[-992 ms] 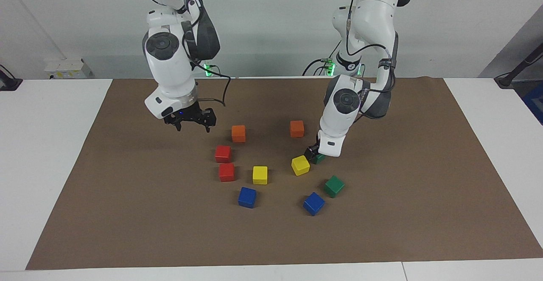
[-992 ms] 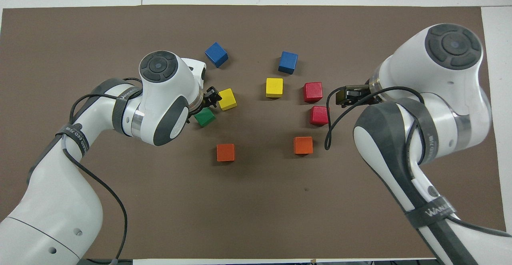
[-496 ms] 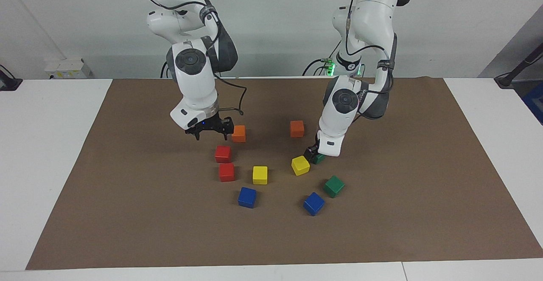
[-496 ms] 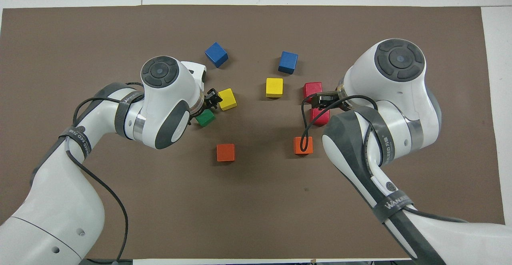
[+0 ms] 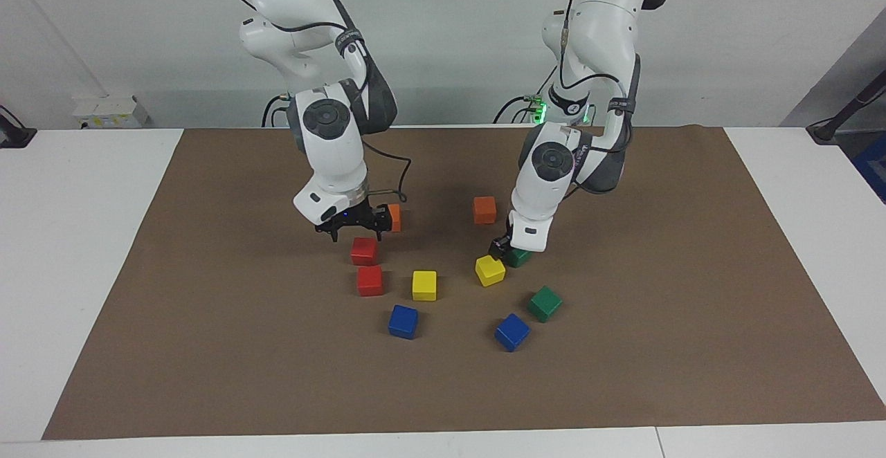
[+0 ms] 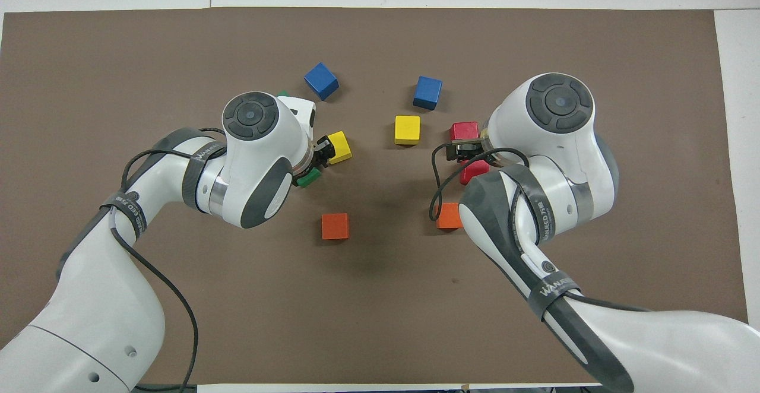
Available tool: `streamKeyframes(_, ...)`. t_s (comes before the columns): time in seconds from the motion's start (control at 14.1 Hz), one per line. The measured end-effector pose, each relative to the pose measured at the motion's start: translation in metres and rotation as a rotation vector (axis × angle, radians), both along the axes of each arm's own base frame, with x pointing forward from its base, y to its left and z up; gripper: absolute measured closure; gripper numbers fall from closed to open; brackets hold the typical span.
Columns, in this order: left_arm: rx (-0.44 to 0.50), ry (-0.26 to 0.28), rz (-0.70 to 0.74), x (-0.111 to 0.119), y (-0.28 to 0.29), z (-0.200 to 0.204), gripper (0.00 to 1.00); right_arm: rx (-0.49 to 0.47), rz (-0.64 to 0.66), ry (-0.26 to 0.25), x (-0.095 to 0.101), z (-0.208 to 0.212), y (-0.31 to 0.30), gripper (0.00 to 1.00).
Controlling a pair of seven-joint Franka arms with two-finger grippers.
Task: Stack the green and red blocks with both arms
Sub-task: 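Carry the green block outward with the left gripper while the right gripper carries red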
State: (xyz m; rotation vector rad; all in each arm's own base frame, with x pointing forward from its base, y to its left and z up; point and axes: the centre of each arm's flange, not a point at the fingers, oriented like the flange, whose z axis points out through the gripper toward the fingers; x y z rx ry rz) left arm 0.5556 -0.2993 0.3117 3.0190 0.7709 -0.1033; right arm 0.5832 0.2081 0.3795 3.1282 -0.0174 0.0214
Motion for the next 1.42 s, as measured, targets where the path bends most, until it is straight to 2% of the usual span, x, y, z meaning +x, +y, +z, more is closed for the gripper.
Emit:
streamKeyframes(0.07,0.005,-0.004,-0.005,0.0,0.0,0.0,0.44,-0.001,0.002,0.002,0.0,-0.004,0.001,0.0)
streamKeyframes(0.57,0.049,-0.024,-0.059,0.008,0.017,0.003,0.45,0.008,0.004,-0.017,-0.007,-0.038,-0.001,0.0)
streamKeyframes(0.78,0.063,-0.007,-0.204,0.025,0.072,0.025,0.45,0.01,0.004,-0.02,-0.01,-0.049,-0.002,0.0)
streamKeyframes(0.99,0.059,-0.027,-0.31,0.047,0.149,0.051,0.45,0.009,0.005,-0.016,-0.013,-0.057,-0.003,0.0)
streamKeyframes(1.2,0.05,-0.031,-0.431,0.059,0.217,0.055,0.45,0.004,0.005,-0.003,-0.015,-0.065,-0.003,0.0)
streamKeyframes(1.42,0.045,-0.031,-0.487,0.064,0.263,0.056,0.45,0.004,0.005,-0.002,-0.014,-0.076,-0.003,0.0)
